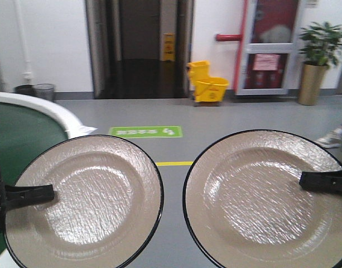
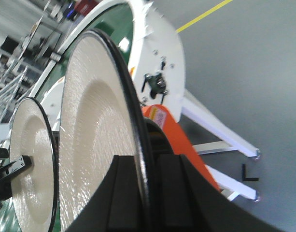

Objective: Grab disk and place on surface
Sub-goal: 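Hold both plates upright while the base drives to the steel table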

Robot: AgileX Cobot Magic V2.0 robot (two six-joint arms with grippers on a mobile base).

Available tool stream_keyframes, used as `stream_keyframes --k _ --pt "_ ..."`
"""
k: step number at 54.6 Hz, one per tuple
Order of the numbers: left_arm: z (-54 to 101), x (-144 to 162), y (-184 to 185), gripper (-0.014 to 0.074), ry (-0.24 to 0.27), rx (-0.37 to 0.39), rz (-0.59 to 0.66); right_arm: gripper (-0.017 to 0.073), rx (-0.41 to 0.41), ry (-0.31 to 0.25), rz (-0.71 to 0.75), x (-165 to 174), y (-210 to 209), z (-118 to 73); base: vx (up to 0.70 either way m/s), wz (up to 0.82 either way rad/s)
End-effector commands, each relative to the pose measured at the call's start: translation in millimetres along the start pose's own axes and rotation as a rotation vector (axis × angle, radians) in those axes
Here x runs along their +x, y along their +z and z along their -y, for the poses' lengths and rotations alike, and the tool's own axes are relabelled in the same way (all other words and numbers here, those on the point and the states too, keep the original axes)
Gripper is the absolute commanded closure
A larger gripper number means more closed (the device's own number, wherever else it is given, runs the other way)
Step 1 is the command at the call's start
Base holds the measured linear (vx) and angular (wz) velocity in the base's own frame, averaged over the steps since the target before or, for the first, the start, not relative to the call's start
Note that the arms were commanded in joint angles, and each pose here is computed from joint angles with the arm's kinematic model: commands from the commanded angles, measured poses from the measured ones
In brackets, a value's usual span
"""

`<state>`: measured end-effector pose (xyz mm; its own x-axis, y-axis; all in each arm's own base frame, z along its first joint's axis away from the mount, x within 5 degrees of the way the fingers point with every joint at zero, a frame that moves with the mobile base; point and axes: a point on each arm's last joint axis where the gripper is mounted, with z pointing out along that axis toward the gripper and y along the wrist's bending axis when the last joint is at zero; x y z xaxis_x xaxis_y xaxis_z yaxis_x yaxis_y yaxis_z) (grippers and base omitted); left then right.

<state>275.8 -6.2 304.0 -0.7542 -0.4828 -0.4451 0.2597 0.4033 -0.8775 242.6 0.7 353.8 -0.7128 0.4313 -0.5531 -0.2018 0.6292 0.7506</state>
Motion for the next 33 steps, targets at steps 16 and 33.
stream_keyframes --k 16,33 --pt "31.6 -7.3 -6.2 0.0595 -0.004 0.175 0.058 0.0568 -0.107 0.016 0.097 -9.9 -10.3 -21.9 0.01 -0.63" --pt "31.6 -7.3 -6.2 0.0595 -0.004 0.175 0.058 0.0568 -0.108 0.016 0.095 -9.8 -10.3 -22.0 0.11 -0.52"
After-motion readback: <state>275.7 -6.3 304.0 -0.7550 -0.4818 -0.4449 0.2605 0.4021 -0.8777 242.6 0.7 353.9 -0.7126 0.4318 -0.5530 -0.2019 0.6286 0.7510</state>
